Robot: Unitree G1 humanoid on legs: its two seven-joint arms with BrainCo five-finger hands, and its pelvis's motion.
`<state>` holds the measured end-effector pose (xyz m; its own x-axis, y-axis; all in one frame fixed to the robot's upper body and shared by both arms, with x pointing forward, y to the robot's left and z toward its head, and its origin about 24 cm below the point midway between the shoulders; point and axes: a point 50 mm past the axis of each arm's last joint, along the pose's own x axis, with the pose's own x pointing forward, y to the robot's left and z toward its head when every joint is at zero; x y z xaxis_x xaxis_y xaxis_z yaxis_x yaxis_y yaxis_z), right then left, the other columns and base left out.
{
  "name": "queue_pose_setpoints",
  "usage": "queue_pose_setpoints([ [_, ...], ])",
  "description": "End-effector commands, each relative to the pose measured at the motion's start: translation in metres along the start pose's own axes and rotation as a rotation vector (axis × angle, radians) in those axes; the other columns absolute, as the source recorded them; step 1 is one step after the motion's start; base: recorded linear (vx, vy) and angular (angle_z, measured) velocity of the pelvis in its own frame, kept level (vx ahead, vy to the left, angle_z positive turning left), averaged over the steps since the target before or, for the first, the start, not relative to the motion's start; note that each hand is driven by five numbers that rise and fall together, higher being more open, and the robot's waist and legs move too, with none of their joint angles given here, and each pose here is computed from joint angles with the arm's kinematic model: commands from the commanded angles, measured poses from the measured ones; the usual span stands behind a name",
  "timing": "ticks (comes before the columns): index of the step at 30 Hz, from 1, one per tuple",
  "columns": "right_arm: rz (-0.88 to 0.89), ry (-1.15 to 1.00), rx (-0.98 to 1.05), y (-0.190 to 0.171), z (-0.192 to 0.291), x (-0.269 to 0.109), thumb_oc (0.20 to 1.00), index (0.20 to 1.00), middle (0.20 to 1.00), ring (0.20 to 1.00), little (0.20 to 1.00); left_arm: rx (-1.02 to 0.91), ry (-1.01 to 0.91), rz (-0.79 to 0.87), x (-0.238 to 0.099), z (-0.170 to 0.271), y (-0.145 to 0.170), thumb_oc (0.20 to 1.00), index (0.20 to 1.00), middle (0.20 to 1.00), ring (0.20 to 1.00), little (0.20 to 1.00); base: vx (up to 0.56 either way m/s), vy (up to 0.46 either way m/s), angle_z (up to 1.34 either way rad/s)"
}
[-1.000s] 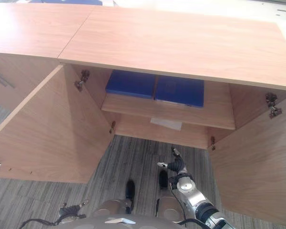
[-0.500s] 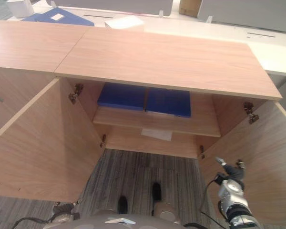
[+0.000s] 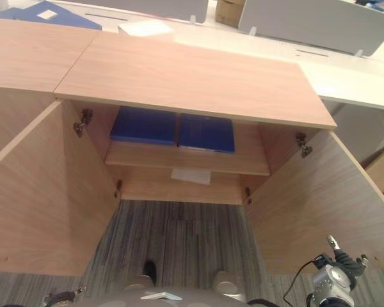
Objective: Put the empty folder in the office cabinet
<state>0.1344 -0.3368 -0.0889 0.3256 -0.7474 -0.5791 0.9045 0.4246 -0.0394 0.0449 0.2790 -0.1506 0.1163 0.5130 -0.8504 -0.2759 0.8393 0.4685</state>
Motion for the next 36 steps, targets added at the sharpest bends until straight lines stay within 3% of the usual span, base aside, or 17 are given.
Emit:
queue_pose_setpoints([
  [1, -0.136, -0.084, 0.098, -0.012, 0.031, 0.011, 1.000, 1.000, 1.000, 1.000, 1.000, 0.006, -0.067, -0.011, -0.001, 0.008, -0.003, 1.000, 1.000, 1.000, 1.000, 1.000, 0.01, -0.082, -0.25],
  [4, -0.200, -0.071, 0.127, -0.024, 0.031, 0.015, 1.000, 1.000, 1.000, 1.000, 1.000, 0.006, -0.088, -0.025, -0.002, 0.013, -0.006, 1.000, 1.000, 1.000, 1.000, 1.000, -0.04, -0.081, -0.18],
  [10, -0.503, -0.051, 0.153, -0.059, 0.038, 0.017, 1.000, 1.000, 1.000, 1.000, 1.000, 0.009, -0.125, -0.058, -0.004, 0.027, -0.014, 1.000, 1.000, 1.000, 1.000, 1.000, -0.08, -0.059, -0.03],
  [12, -0.631, 0.000, 0.253, -0.078, 0.036, 0.017, 1.000, 1.000, 1.000, 1.000, 1.000, 0.016, -0.119, -0.064, -0.004, 0.027, -0.018, 1.000, 1.000, 1.000, 1.000, 1.000, -0.04, -0.034, 0.04],
  [15, -0.630, 0.030, 0.402, -0.095, 0.033, 0.018, 1.000, 1.000, 1.000, 1.000, 1.000, 0.028, -0.109, -0.061, -0.004, 0.025, -0.021, 1.000, 1.000, 1.000, 1.000, 1.000, -0.02, -0.021, 0.04],
  [17, -0.491, -0.006, 0.499, -0.089, 0.039, 0.022, 1.000, 1.000, 1.000, 1.000, 1.000, 0.040, -0.102, -0.055, -0.004, 0.021, -0.021, 1.000, 1.000, 1.000, 1.000, 1.000, -0.01, -0.019, 0.00],
  [19, -0.243, -0.075, 0.548, -0.067, 0.054, 0.027, 1.000, 1.000, 1.000, 1.000, 1.000, 0.046, -0.091, -0.044, -0.003, 0.014, -0.018, 1.000, 1.000, 1.000, 1.000, 1.000, -0.01, -0.024, 0.04],
  [20, -0.243, -0.075, 0.548, -0.067, 0.054, 0.027, 1.000, 1.000, 1.000, 1.000, 1.000, 0.046, -0.091, -0.044, -0.003, 0.014, -0.018, 1.000, 1.000, 1.000, 1.000, 1.000, -0.02, -0.005, 0.05],
  [21, 0.010, -0.122, 0.587, -0.041, 0.067, 0.026, 1.000, 1.000, 1.000, 1.000, 1.000, 0.047, -0.088, -0.040, -0.002, 0.012, -0.013, 1.000, 1.000, 1.000, 1.000, 1.000, 0.00, 0.000, 0.00],
  [23, 0.331, -0.198, 0.590, -0.007, 0.084, 0.019, 1.000, 1.000, 1.000, 1.000, 1.000, 0.047, -0.092, -0.043, -0.002, 0.013, -0.008, 1.000, 1.000, 1.000, 1.000, 1.000, -0.03, 0.014, -0.03],
  [24, 0.331, -0.198, 0.590, -0.007, 0.084, 0.019, 1.000, 1.000, 1.000, 1.000, 1.000, 0.047, -0.092, -0.043, -0.002, 0.013, -0.008, 1.000, 1.000, 1.000, 1.000, 1.000, -0.02, 0.020, 0.07],
  [27, 0.669, -0.237, 0.556, 0.038, 0.105, 0.007, 1.000, 1.000, 1.000, 1.000, 1.000, 0.057, -0.100, -0.052, -0.001, 0.015, -0.007, 1.000, 1.000, 1.000, 1.000, 1.000, 0.00, 0.013, -0.08],
  [29, 0.912, -0.218, 0.525, 0.077, 0.116, -0.006, 1.000, 1.000, 1.000, 1.000, 1.000, 0.075, -0.119, -0.063, -0.001, 0.017, -0.012, 1.000, 1.000, 1.000, 1.000, 1.000, -0.01, 0.012, -0.11],
  [31, 0.948, -0.207, 0.518, 0.083, 0.117, -0.009, 1.000, 1.000, 1.000, 1.000, 1.000, 0.075, -0.121, -0.064, -0.002, 0.017, -0.013, 1.000, 1.000, 1.000, 1.000, 1.000, 0.00, 0.010, -0.04],
  [32, 1.113, -0.159, 0.470, 0.110, 0.117, -0.022, 1.000, 1.000, 1.000, 1.000, 1.000, 0.083, -0.130, -0.071, -0.002, 0.018, -0.015, 1.000, 1.000, 1.000, 1.000, 1.000, 0.00, 0.014, -0.04],
  [33, 1.113, -0.159, 0.470, 0.110, 0.117, -0.022, 1.000, 1.000, 1.000, 1.000, 1.000, 0.083, -0.130, -0.071, -0.002, 0.018, -0.015, 1.000, 1.000, 1.000, 1.000, 1.000, 0.00, 0.019, -0.05],
  [36, 1.420, 0.069, 0.345, 0.149, 0.090, -0.056, 1.000, 1.000, 1.000, 1.000, 1.000, 0.096, -0.139, -0.081, -0.002, 0.019, -0.018, 1.000, 1.000, 1.000, 1.000, 1.000, 0.00, 0.023, -0.15],
])
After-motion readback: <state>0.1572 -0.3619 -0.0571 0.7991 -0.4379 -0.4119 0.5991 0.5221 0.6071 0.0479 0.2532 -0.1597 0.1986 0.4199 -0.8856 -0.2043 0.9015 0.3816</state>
